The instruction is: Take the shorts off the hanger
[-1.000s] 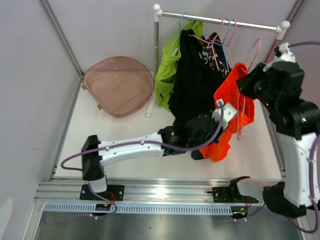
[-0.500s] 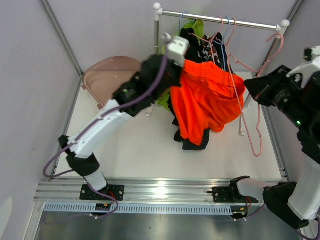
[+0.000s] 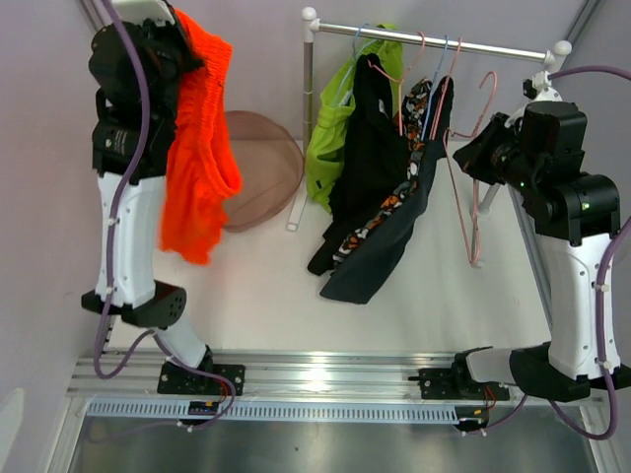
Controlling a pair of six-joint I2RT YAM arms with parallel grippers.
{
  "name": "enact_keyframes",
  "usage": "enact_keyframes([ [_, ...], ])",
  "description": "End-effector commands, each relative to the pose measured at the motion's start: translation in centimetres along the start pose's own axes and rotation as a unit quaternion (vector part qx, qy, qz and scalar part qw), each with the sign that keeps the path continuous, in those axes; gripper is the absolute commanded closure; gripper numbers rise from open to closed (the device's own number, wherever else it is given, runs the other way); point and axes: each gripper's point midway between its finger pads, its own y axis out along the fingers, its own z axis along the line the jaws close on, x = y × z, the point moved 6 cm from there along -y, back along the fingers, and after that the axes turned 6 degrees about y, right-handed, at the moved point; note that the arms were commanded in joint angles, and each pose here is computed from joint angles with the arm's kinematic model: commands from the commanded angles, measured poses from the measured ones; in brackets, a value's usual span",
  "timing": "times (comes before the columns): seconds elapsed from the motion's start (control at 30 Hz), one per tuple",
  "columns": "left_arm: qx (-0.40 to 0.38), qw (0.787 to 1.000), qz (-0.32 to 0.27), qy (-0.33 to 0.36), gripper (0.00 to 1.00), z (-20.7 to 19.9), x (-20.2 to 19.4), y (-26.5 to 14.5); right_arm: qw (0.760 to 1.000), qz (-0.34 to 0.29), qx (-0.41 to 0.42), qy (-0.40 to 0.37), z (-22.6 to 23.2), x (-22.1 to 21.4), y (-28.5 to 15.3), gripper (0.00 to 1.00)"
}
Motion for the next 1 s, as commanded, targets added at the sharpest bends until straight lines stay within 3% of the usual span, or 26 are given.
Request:
enact_keyframes([
  [0.0, 0.003, 0.999, -0.032, -0.026, 1.00, 1.1, -1.3, 5.3, 0.999, -0.036, 0.018, -0.014, 0.2, 1.2, -0.4, 1.00],
  [0.37, -0.027, 0.992, -0.120, -0.020, 1.00, 0.6, -3.7, 13.0, 0.999, -0.029, -0.025, -0.023, -2.1, 0.0, 1.8, 1.00],
  [0.5, -0.017, 0.998, -0.050, -0.024, 1.00, 0.3, -9.4, 15.4, 0.999, -0.028, -0.029, -0.022, -2.5, -0.3, 2.5, 1.00],
  [0.57, 0.007, 1.000, 0.011, -0.022, 0.99, 0.6, -14.2, 16.1, 0.999, -0.027, -0.033, -0.021, -2.8, -0.4, 2.9, 1.00],
  [0.63, 0.056, 0.997, 0.037, -0.030, 0.83, 1.7, -15.8, 15.7, 0.999, -0.026, -0.037, -0.023, -2.9, -0.3, 3.3, 1.00],
  [0.67, 0.061, 0.995, 0.075, -0.026, 0.67, 1.7, -18.7, 15.7, 0.999, -0.030, -0.037, -0.024, -2.9, -0.1, 3.4, 1.00],
  [0.7, 0.062, 0.994, 0.087, -0.027, 0.11, 1.8, -19.4, 15.6, 0.998, -0.035, -0.039, -0.025, -2.9, 0.2, 3.4, 1.00],
  [0.73, 0.060, 0.991, 0.118, -0.027, 0.01, 1.7, -21.0, 15.2, 0.998, -0.038, -0.044, -0.028, -3.1, 0.4, 3.7, 1.00],
  [0.8, 0.053, 0.984, 0.169, -0.024, 0.01, 1.5, -22.8, 14.4, 0.997, -0.058, -0.052, -0.024, -3.5, 1.7, 3.8, 1.00],
  [0.93, 0.063, 0.973, 0.218, -0.045, 0.01, 1.6, -23.4, 11.8, 0.994, -0.088, -0.066, -0.017, -4.2, 4.1, 4.5, 1.00],
  [0.97, 0.061, 0.967, 0.245, -0.043, 0.01, 1.8, -24.8, 9.7, 0.993, -0.089, -0.073, -0.014, -4.5, 4.6, 5.4, 1.00],
])
